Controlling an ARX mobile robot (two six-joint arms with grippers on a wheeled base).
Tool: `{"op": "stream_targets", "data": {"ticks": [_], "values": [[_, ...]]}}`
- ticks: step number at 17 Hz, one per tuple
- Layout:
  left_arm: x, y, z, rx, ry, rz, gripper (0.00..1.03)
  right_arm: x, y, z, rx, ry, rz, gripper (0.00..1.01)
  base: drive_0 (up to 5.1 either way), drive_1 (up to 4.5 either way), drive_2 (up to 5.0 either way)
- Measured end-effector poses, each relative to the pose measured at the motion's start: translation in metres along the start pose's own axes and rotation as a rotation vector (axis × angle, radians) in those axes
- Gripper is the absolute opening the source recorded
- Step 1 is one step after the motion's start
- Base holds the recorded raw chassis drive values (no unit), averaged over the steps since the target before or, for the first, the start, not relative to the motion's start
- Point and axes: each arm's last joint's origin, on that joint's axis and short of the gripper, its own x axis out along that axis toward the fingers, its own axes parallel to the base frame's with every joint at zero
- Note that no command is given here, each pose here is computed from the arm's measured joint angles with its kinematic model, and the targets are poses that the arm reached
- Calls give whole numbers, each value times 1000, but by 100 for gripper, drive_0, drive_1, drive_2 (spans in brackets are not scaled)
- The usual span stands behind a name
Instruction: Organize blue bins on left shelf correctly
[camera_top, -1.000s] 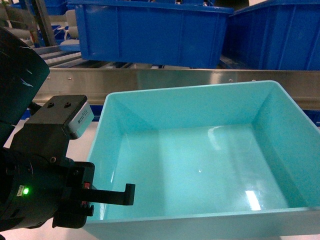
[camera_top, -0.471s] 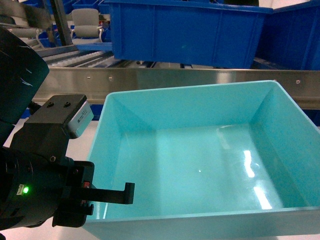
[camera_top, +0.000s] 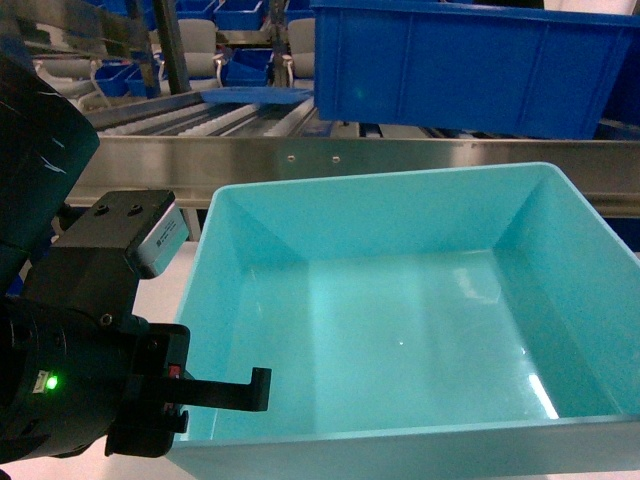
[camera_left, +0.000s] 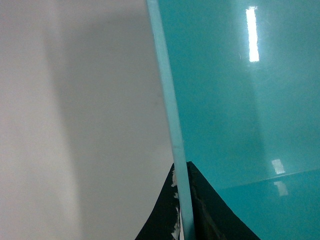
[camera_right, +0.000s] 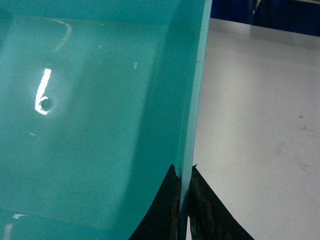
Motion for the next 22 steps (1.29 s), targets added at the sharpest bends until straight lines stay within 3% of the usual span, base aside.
{"op": "stream_targets", "data": {"ticks": [22], "values": [[0,-1,0,4,-3,-3,2,0,0,0,1,0,-4,3,-465,271,271]]}}
